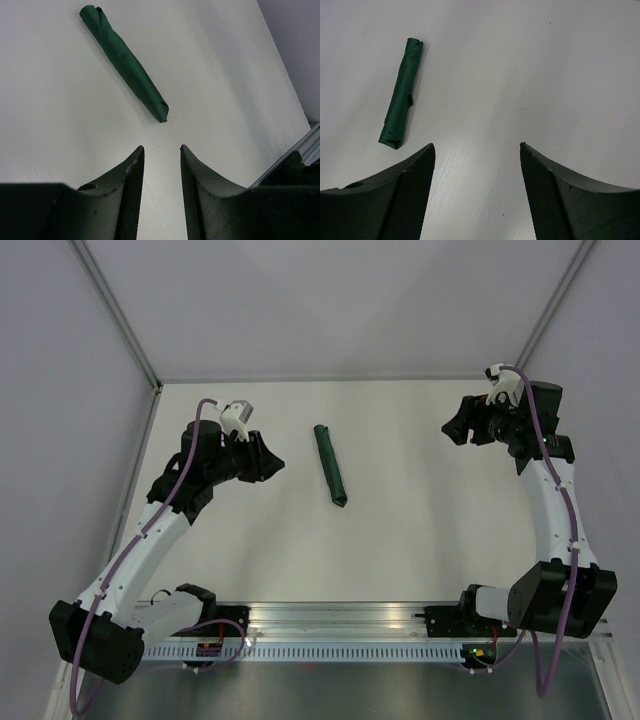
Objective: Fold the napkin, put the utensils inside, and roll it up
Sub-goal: Reset both arms
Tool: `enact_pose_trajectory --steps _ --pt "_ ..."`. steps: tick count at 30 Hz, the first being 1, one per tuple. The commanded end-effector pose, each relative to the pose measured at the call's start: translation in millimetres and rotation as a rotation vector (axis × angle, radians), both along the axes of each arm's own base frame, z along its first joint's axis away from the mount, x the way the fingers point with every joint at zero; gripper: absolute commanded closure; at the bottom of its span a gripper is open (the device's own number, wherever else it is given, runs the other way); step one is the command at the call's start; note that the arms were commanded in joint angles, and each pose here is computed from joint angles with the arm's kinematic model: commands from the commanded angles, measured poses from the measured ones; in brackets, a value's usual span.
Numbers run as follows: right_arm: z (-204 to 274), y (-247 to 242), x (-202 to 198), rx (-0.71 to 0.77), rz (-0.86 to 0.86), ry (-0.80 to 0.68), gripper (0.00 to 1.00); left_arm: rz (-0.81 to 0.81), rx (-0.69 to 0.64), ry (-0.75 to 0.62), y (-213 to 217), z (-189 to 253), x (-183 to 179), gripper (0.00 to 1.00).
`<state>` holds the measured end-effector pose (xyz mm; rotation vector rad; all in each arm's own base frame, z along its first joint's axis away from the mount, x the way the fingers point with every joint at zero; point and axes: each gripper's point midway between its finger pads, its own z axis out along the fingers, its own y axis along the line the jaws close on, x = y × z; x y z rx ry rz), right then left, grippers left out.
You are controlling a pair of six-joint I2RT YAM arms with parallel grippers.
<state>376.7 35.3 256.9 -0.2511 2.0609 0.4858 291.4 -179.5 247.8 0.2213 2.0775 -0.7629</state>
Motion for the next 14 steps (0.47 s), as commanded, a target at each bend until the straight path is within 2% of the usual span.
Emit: enact_pose_trajectory --steps 1,12,14 --pt "0.6 -10.0 -4.0 -0.046 -0.016 -0.046 0.25 -0.059 0.026 0.012 0.2 -8.0 -16.8 0.60" --pt "-3.3 -18.0 -1.6 -0.056 -0.030 -0.062 0.25 -0.060 0.025 -0.009 2.2 -3.9 -21.9 0.59" --pt "3.5 -19.2 -0.9 -0.063 -0.035 -0.088 0.22 -0.063 0.024 -0.011 2.1 -3.2 -22.8 0.59"
